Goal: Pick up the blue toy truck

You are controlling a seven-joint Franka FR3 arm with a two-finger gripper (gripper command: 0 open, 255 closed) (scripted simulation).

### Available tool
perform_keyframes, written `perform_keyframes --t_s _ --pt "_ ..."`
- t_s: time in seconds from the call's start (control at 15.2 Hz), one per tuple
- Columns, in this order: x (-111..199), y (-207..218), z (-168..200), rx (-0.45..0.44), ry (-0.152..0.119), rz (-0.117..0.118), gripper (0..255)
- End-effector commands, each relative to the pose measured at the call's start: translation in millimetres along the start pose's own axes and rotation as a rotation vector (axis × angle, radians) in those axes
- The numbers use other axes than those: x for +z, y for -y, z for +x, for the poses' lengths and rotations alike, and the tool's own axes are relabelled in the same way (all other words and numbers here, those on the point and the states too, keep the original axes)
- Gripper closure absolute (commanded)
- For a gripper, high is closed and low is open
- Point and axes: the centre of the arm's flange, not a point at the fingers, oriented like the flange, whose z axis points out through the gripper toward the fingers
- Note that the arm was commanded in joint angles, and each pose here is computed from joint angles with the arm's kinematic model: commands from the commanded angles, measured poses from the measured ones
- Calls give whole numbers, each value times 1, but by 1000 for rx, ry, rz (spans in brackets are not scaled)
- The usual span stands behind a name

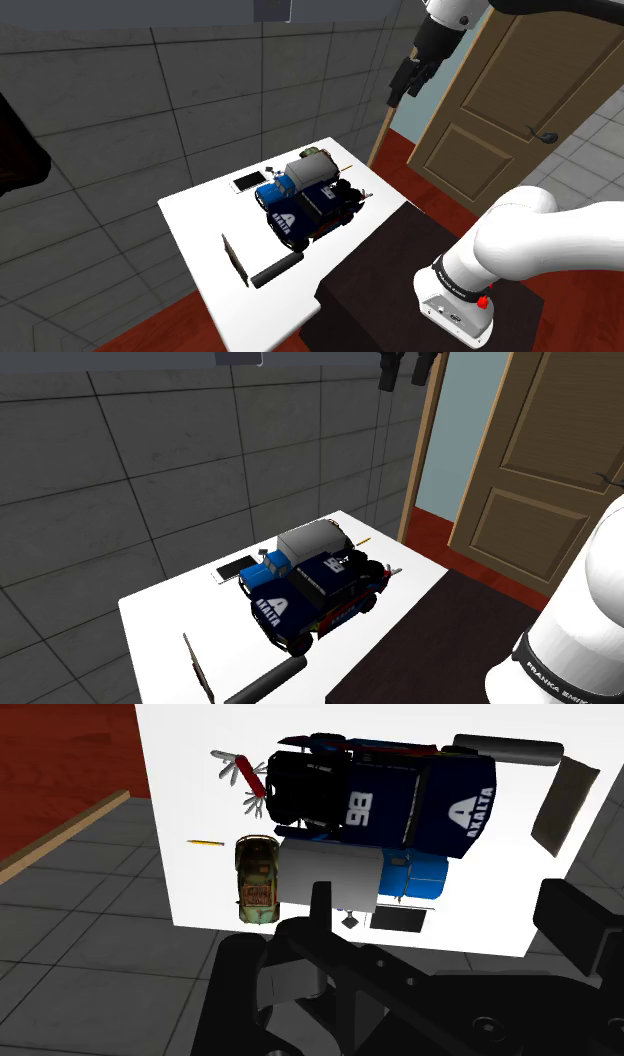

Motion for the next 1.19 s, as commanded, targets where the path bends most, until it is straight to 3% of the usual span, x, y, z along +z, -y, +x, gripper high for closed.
perform_keyframes --t_s 0.0,1.12 --pt "0 0 0 0 0 0 0" --pt "190 29 117 -134 10 1 0"
